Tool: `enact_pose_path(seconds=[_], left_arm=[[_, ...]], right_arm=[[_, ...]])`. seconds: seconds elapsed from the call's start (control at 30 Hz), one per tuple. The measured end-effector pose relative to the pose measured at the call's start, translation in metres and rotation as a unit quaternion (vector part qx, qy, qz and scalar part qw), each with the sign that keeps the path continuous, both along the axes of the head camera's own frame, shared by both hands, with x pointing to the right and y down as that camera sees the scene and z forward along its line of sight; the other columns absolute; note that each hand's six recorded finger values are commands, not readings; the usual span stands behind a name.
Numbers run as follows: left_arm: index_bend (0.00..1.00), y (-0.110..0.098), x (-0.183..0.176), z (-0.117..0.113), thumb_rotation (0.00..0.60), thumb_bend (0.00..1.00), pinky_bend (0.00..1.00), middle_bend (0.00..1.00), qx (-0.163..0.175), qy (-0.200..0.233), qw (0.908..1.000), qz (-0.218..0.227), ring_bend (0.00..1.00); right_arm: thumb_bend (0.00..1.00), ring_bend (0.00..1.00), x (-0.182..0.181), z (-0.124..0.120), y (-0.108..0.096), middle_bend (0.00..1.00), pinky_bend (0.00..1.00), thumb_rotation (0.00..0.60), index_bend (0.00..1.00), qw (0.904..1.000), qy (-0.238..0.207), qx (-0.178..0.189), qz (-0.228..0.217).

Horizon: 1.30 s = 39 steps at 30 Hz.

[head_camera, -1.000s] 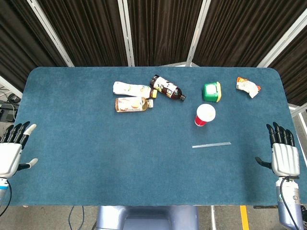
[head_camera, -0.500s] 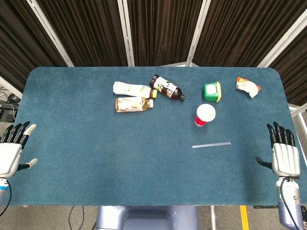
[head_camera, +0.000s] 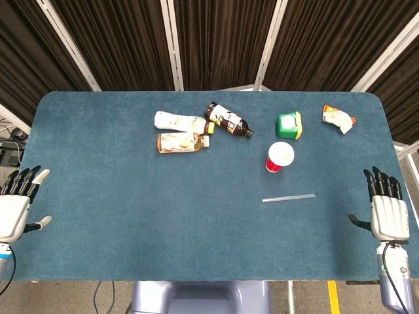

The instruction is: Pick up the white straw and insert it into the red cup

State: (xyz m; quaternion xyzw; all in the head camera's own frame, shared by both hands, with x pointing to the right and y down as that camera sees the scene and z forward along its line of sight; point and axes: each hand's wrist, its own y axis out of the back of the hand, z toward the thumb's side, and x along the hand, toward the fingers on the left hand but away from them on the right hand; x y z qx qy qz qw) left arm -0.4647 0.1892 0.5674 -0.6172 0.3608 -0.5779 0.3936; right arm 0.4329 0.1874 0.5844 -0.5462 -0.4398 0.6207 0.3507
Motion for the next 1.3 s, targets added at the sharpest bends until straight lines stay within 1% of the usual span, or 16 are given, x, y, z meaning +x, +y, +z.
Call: enact_pose_path(seconds=[0.23,0.37,0.4,0.43,0.47,0.5,0.53,0.57,0.6,0.7,0.77,0.83,0.93,1.03,1.17,1.3], left_arm=[[0.00,0.001,-0.001,0.000,0.600,0.05,0.00,0.00,0.000,0.000,1.0000,-0.002,0.00],[0.00,0.001,0.000,0.000,0.600,0.05,0.00,0.00,0.001,-0.001,1.0000,-0.001,0.00],[0.00,0.001,0.000,0.000,0.600,0.05,0.00,0.00,0.001,-0.001,1.0000,-0.002,0.00],[0.00,0.001,0.000,0.000,0.600,0.05,0.00,0.00,0.001,-0.001,1.0000,-0.002,0.00],[0.00,0.001,0.000,0.000,0.600,0.05,0.00,0.00,0.001,-0.001,1.0000,-0.002,0.00],[0.00,0.001,0.000,0.000,0.600,0.05,0.00,0.00,0.001,-0.001,1.0000,-0.002,0.00],[0.00,0.001,0.000,0.000,0.600,0.05,0.00,0.00,0.001,-0.001,1.0000,-0.002,0.00],[0.00,0.001,0.000,0.000,0.600,0.05,0.00,0.00,0.000,-0.001,1.0000,-0.002,0.00],[0.00,0.001,-0.001,0.000,0.600,0.05,0.00,0.00,0.000,-0.001,1.0000,-0.002,0.00],[0.00,0.000,0.000,0.000,0.600,0.05,0.00,0.00,-0.001,0.000,1.0000,-0.002,0.00],[0.00,0.000,-0.001,0.000,0.600,0.05,0.00,0.00,-0.001,0.001,1.0000,-0.002,0.00],[0.00,0.000,-0.001,0.000,0.600,0.05,0.00,0.00,-0.001,0.001,1.0000,-0.002,0.00],[0.00,0.000,-0.001,0.000,0.600,0.05,0.00,0.00,-0.002,0.002,1.0000,-0.003,0.00],[0.00,0.000,-0.001,0.000,0.600,0.05,0.00,0.00,-0.002,0.002,1.0000,-0.003,0.00],[0.00,0.000,-0.001,0.000,0.600,0.05,0.00,0.00,-0.002,0.002,1.0000,-0.003,0.00],[0.00,0.000,-0.001,0.000,0.600,0.05,0.00,0.00,-0.002,0.002,1.0000,-0.002,0.00]], right_arm=[[0.05,0.00,-0.002,0.000,-0.001,0.00,0.00,0.600,0.00,1.0000,-0.003,0.002,-0.003],[0.05,0.00,-0.005,-0.003,-0.004,0.00,0.00,0.600,0.00,0.9998,-0.013,0.012,-0.003],[0.05,0.00,-0.005,-0.003,-0.005,0.02,0.00,0.600,0.00,0.9998,-0.015,0.015,-0.003],[0.05,0.01,-0.006,-0.004,-0.006,0.08,0.02,0.600,0.01,0.9997,-0.018,0.019,-0.002],[0.05,0.05,-0.006,-0.005,-0.008,0.19,0.11,0.600,0.03,0.9995,-0.021,0.022,-0.002],[0.05,0.12,-0.007,-0.007,-0.010,0.31,0.21,0.600,0.07,0.9993,-0.023,0.028,-0.001],[0.06,0.18,-0.008,-0.010,-0.013,0.38,0.29,0.600,0.10,0.9990,-0.026,0.037,-0.001],[0.05,0.27,-0.009,-0.012,-0.016,0.48,0.38,0.600,0.15,0.9986,-0.027,0.045,-0.001],[0.06,0.36,-0.010,-0.014,-0.019,0.57,0.44,0.600,0.19,0.9982,-0.029,0.052,-0.001],[0.06,0.57,-0.016,-0.016,-0.028,0.78,0.57,0.600,0.29,0.9976,-0.034,0.060,-0.005],[0.06,0.66,-0.021,-0.015,-0.033,0.87,0.61,0.600,0.33,0.9978,-0.030,0.057,-0.011],[0.06,0.72,-0.028,-0.011,-0.038,0.92,0.63,0.600,0.37,0.9982,-0.022,0.052,-0.022],[0.08,0.77,-0.042,-0.003,-0.047,0.96,0.66,0.600,0.43,0.9984,-0.012,0.039,-0.040],[0.13,0.78,-0.059,0.010,-0.055,0.97,0.67,0.600,0.46,0.9984,-0.012,0.020,-0.052],[0.17,0.78,-0.080,0.030,-0.062,0.97,0.67,0.600,0.46,0.9979,-0.018,-0.008,-0.061],[0.18,0.79,-0.093,0.052,-0.063,0.98,0.67,0.600,0.46,0.9970,-0.015,-0.042,-0.063]])
